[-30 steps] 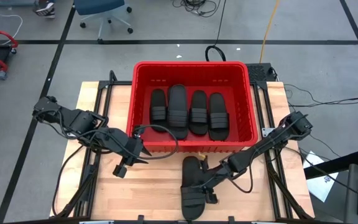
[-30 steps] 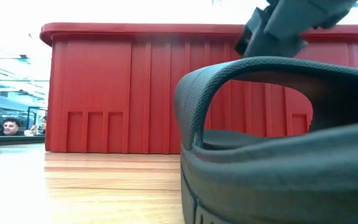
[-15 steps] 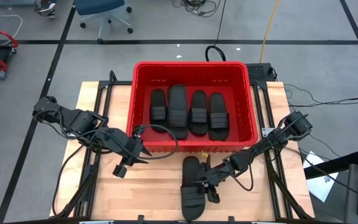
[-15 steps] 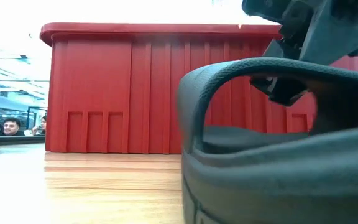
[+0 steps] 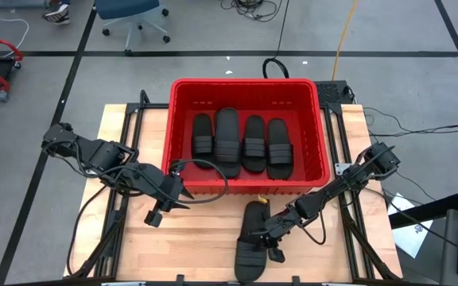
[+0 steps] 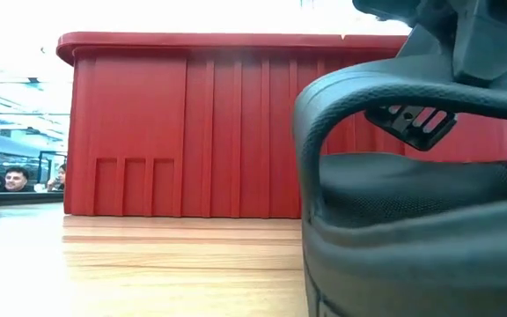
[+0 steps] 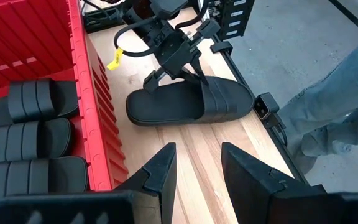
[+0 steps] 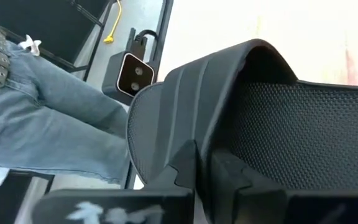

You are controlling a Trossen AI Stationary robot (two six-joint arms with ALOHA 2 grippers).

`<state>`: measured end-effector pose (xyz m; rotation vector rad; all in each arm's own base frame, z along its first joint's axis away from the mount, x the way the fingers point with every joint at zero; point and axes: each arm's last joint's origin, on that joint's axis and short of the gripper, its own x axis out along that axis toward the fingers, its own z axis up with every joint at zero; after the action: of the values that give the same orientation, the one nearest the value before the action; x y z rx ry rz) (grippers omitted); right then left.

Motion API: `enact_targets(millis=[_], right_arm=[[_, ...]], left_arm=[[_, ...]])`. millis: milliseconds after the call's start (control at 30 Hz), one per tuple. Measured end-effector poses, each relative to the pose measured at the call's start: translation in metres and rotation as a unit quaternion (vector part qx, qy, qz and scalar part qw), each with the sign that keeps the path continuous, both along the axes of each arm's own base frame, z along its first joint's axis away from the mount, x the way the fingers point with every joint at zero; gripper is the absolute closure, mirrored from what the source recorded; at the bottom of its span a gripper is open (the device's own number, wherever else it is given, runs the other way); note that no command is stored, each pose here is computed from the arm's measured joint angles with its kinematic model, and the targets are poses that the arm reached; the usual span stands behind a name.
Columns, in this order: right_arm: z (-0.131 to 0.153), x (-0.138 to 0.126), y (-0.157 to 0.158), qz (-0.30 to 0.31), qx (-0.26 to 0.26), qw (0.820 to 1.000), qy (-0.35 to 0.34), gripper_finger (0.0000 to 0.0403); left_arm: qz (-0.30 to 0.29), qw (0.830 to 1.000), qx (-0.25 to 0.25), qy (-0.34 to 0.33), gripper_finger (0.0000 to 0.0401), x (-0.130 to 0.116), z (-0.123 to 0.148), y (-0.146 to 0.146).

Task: Pick and place slides into bin
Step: Put the black slide into the red bin

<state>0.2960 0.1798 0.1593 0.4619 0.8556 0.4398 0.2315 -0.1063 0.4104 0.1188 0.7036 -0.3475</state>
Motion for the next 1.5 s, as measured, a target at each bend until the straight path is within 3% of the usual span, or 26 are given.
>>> enact_targets(millis=[133,400,733,900,1100,1267,1500], right_arm=[[0.012,-0.002,-0.001,0.0,0.019,1.0,-0.007,0.0397],[0.072,-0.021,-0.012,-0.003,0.057,0.996,-0.07,0.0399],[0.157,-0.069,-0.04,0.032,0.076,0.968,-0.236,0.0401],[0.185,-0.096,-0.064,0.023,0.021,0.946,-0.323,0.0401],[0.199,-0.119,-0.102,-0.054,-0.118,0.92,-0.369,0.0401],[0.203,-0.127,-0.133,-0.124,-0.209,0.896,-0.371,0.0402],[0.201,-0.125,-0.178,-0.225,-0.266,0.876,-0.333,0.0402]], left_arm=[[0.0,1.0,0.0,0.0,0.0277,0.0,0.0,0.0],[-0.003,1.0,0.003,-0.001,0.0277,0.0,0.0,0.0],[-0.003,1.0,0.004,0.0,0.0277,0.0,0.0,0.0],[-0.001,1.0,0.004,0.0,0.0277,0.0,0.0,0.001],[0.012,1.0,0.003,-0.002,0.0277,0.003,0.0,0.007],[0.035,0.999,-0.001,-0.003,0.0277,0.007,0.0,0.016],[0.074,0.997,0.0,-0.004,0.0277,0.014,0.001,0.034]])
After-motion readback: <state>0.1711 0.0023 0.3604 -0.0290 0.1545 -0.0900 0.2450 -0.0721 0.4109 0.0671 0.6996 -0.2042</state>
